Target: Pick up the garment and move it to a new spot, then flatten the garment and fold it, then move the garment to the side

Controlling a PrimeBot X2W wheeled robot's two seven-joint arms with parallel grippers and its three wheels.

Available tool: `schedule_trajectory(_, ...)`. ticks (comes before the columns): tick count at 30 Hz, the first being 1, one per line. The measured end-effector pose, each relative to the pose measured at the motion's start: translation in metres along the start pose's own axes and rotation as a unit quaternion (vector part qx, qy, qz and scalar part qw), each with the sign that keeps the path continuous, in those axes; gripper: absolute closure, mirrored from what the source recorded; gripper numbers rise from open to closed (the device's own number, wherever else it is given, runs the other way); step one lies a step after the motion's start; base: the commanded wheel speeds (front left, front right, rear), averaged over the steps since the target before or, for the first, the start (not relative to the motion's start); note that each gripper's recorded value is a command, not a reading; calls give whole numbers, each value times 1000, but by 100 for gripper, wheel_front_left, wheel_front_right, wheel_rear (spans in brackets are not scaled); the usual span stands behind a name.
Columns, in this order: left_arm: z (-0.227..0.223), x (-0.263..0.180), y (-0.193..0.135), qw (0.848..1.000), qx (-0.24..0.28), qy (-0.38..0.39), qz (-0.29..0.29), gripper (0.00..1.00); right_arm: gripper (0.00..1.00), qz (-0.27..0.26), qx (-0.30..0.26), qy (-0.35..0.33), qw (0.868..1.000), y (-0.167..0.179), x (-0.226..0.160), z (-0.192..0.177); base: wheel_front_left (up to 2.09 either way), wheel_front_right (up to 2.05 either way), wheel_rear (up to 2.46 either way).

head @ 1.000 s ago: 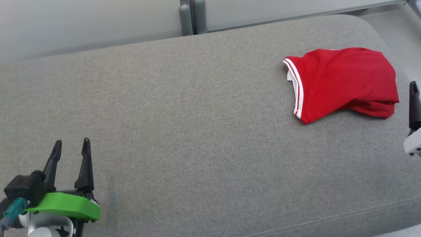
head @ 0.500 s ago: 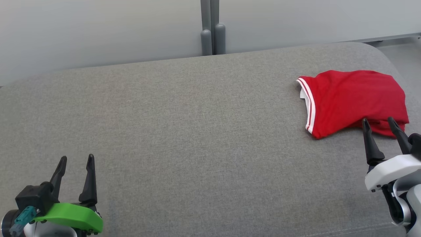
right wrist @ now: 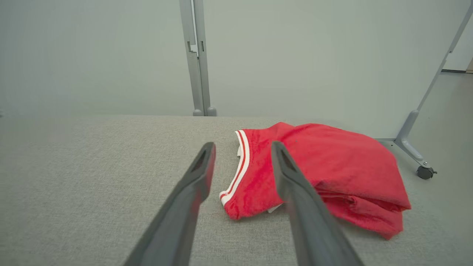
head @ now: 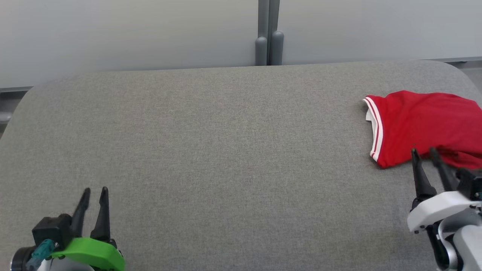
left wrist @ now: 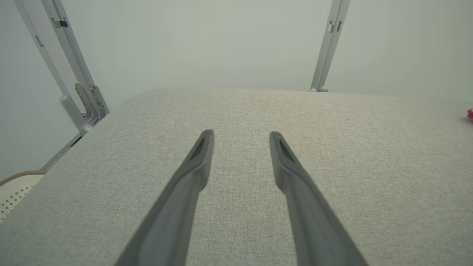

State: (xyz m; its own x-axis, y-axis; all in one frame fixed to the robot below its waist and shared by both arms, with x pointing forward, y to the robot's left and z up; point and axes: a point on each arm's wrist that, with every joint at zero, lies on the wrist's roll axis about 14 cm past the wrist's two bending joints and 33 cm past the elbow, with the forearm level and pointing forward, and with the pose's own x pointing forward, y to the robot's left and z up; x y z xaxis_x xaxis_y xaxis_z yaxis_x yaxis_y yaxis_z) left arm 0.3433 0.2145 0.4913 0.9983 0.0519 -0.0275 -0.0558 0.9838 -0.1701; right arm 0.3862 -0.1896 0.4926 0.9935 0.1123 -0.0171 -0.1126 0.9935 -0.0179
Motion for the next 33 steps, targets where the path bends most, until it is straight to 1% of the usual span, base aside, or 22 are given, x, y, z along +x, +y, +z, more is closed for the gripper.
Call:
schedule_trajectory(7,-36,-13,-12,998,-25,50,5,100,100,2,39,64,997,24,-23,-45,0,0,0)
schedule_trajectory(10,-37,-13,-11,998,-36,54,9,100,100,-2,53,69,996,24,-24,-47,0,0,0)
schedule_trajectory(13,-37,-12,-10,997,-58,57,13,100,100,-11,74,74,994,20,-24,-48,0,0,0)
schedule_trajectory(16,-38,-11,-9,994,-89,63,19,100,100,-22,110,80,991,18,-24,-49,0,0,0)
schedule_trajectory(24,-41,-9,-9,987,-138,73,26,100,100,-42,165,87,982,13,-24,-50,0,0,0)
schedule_trajectory(33,-45,-8,-10,976,-199,86,33,100,100,-58,235,93,966,11,-25,-52,0,0,0)
